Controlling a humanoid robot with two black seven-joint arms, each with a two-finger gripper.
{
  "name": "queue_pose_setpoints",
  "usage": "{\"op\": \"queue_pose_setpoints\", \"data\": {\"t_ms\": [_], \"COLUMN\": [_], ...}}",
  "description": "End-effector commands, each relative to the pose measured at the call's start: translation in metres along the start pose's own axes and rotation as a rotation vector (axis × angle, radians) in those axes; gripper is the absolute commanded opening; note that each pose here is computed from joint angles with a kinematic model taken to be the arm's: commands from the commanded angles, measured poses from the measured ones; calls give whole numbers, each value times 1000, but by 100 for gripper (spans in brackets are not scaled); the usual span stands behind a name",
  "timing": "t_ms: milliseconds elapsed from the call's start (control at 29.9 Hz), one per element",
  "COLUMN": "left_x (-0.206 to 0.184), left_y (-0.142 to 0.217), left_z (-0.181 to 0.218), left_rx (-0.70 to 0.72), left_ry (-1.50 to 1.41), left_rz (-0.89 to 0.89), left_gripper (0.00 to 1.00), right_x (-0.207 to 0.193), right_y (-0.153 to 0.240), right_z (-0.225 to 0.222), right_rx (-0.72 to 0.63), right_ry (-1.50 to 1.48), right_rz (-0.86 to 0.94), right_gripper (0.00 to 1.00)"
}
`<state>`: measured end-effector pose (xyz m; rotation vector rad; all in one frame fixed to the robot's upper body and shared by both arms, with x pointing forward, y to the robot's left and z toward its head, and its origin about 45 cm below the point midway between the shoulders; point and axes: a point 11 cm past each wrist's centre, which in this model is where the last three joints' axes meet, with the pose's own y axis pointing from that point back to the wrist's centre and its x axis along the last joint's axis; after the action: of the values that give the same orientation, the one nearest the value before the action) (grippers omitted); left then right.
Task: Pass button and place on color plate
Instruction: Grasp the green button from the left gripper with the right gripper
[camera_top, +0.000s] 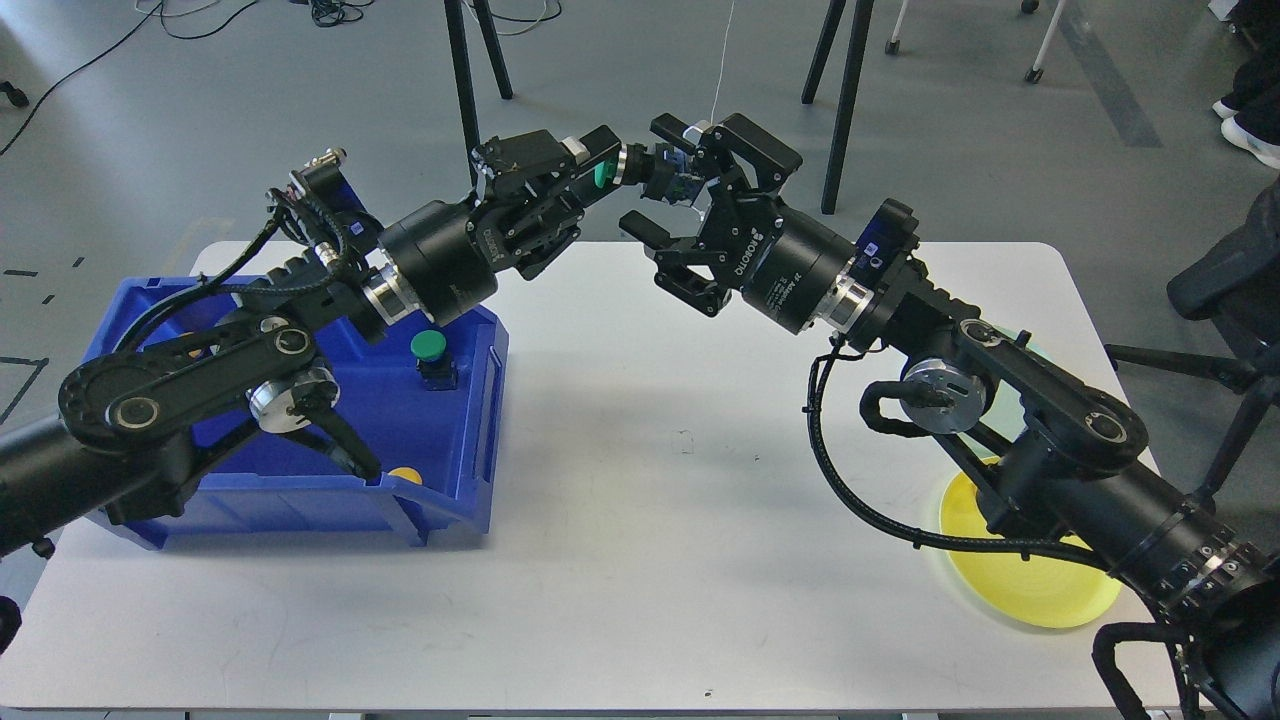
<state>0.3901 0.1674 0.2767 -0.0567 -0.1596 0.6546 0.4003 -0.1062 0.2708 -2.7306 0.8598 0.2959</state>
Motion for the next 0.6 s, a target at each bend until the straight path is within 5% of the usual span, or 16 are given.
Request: {"op": "queue_pose_setpoints", "data": {"t_ms": [0, 167, 335, 469, 569], "left_x": [0, 0, 0, 0, -1], "left_y": [0, 0, 0, 0, 0], "left_z": [0, 0, 0, 0, 0], "left_rx": [1, 0, 0, 0, 0], "left_ry": [0, 0, 0, -1, -3], "left_rz": [1, 0, 0, 2, -4], "left_gripper": [7, 8, 8, 9, 10], "right_x": [6, 7, 8, 6, 4], "right_y": [7, 10, 10, 11, 10], "right_z": [-4, -4, -4, -5, -6], "right_rx": [26, 31, 32, 28, 30], "right_ry": [-12, -18, -18, -7, -5], "right_rz": [26, 35, 39, 25, 22], "right_gripper": [87, 79, 59, 16, 2]}}
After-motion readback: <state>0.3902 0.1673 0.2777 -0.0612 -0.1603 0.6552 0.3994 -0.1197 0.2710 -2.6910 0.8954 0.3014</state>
